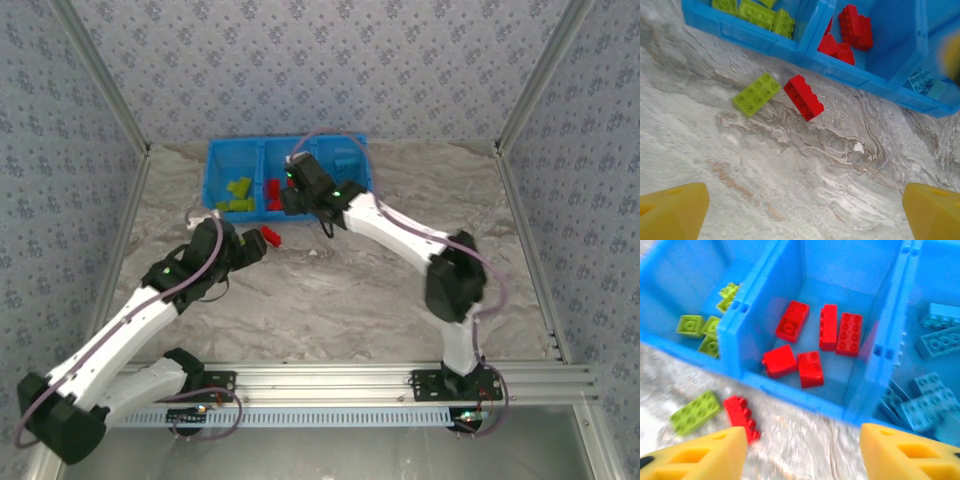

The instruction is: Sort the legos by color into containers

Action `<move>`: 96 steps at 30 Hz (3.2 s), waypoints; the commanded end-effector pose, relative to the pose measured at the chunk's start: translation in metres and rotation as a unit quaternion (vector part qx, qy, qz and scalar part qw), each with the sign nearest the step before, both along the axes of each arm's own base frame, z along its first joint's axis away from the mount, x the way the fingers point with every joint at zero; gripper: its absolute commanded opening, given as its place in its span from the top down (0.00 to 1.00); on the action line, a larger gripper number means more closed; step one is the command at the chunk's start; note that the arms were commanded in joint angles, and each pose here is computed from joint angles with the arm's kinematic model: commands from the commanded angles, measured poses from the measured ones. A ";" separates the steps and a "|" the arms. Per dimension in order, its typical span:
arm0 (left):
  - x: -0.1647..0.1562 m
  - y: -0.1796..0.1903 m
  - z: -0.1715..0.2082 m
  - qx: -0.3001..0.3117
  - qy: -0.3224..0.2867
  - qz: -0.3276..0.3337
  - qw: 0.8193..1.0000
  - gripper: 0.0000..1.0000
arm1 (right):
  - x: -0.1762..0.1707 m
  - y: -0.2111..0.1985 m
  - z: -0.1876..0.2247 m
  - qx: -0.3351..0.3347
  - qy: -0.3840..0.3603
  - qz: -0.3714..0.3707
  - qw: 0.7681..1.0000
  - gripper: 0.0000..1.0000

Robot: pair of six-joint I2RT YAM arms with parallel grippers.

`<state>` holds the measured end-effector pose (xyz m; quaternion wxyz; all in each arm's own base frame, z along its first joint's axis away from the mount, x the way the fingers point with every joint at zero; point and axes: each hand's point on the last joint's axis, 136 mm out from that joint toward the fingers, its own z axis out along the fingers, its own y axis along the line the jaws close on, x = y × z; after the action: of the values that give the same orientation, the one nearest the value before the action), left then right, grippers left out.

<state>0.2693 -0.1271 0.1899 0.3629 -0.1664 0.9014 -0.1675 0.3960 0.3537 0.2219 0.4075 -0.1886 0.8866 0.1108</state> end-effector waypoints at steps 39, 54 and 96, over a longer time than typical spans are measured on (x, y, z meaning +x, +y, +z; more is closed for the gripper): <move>0.079 -0.048 -0.147 -0.017 0.199 0.036 0.979 0.76 | -0.145 -0.106 0.021 -0.004 0.022 -0.013 1.000 0.00; 0.120 -0.087 0.024 0.060 -0.042 -0.065 0.995 0.83 | -0.143 -0.126 0.029 0.007 -0.003 -0.054 0.999 0.00; 0.050 0.009 -0.024 0.195 0.024 -0.174 0.965 0.34 | -0.141 -0.116 0.022 0.002 0.004 -0.037 0.999 0.00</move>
<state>0.3247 -0.1422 0.2135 0.3943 0.0394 0.9129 -0.0979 0.2519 0.2325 0.2409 0.4045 -0.1468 0.8975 0.0959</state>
